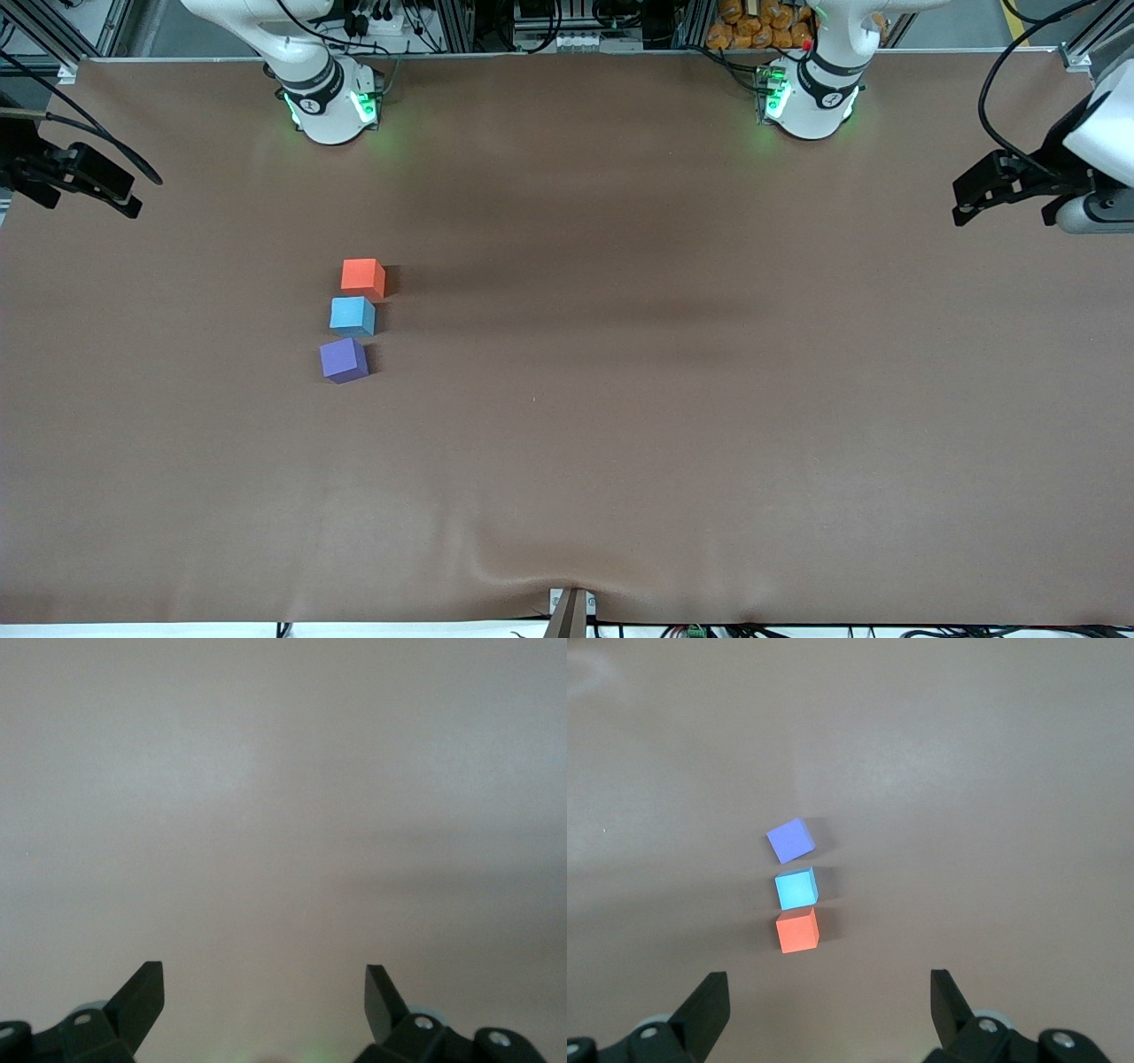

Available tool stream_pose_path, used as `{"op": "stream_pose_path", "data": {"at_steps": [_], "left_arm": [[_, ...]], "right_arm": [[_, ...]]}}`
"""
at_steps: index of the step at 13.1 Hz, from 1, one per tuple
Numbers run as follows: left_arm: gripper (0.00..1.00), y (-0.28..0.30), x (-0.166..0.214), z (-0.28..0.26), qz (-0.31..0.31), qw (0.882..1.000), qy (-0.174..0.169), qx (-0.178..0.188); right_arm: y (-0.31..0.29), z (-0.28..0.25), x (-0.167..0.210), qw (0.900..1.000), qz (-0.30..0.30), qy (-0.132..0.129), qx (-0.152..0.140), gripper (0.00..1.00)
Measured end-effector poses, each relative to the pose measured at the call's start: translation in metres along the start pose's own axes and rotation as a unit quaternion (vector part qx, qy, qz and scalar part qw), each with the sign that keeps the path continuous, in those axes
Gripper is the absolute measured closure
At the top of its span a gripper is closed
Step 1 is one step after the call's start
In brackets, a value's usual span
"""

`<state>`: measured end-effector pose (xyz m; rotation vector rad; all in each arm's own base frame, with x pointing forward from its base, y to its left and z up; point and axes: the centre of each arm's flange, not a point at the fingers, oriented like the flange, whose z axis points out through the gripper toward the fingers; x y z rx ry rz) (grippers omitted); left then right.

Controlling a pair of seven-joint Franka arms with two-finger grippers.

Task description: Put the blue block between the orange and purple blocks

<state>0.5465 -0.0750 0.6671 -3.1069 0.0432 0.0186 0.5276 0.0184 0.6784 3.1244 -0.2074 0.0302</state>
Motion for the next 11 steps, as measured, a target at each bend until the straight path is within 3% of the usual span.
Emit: {"op": "stream_pose_path", "data": {"at_steps": [11], "left_arm": [[0.0, 0.011, -0.06, 0.0, 0.009, 1.0, -0.016, 0.016]], "right_arm": [[-0.005, -0.001, 0.002, 1.0, -0.005, 0.007, 0.002, 0.0]]}}
